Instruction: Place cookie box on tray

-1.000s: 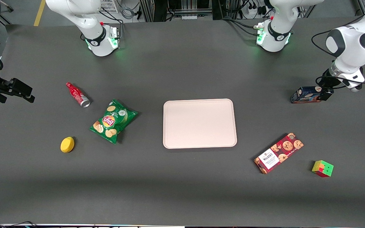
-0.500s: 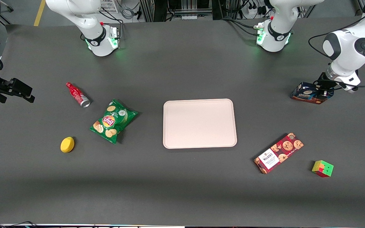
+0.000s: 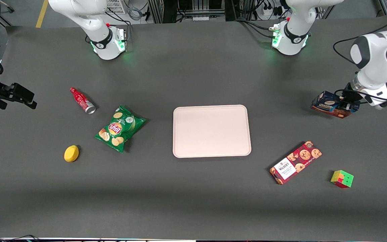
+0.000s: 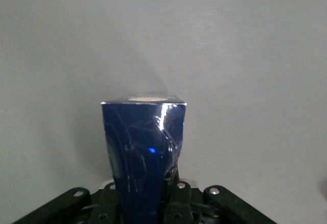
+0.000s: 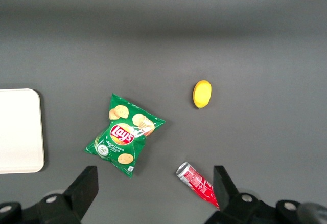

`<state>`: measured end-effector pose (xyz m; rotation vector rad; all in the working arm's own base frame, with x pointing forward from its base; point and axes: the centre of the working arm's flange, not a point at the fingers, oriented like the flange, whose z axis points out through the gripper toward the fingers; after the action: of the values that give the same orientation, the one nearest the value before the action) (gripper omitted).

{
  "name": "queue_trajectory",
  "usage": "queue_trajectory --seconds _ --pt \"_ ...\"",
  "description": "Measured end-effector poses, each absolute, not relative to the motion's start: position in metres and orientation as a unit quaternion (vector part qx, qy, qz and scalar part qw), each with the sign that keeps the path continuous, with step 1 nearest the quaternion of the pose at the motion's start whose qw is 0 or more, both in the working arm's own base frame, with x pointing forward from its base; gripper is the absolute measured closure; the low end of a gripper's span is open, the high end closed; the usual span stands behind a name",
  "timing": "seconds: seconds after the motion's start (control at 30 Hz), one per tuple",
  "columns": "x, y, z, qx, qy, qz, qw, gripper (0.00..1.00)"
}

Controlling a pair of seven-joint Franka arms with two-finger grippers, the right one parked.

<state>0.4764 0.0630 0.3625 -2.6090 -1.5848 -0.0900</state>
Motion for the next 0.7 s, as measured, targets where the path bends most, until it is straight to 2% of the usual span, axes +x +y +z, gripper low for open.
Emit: queue_trajectory --seconds 0.2,0.43,0.57,0.7 --pt "0.508 -0.001 0.436 -0.888 -0.456 -0.025 0.053 0.71" --pt "0.523 -0.075 0.521 -0.936 -0.349 0.0 0.042 0.71" --pt "0.534 -0.131 0.544 -0.956 -0.29 0.002 0.034 0.71" --pt "0.548 -0.195 0.539 -0.972 -0.235 0.009 0.022 0.71"
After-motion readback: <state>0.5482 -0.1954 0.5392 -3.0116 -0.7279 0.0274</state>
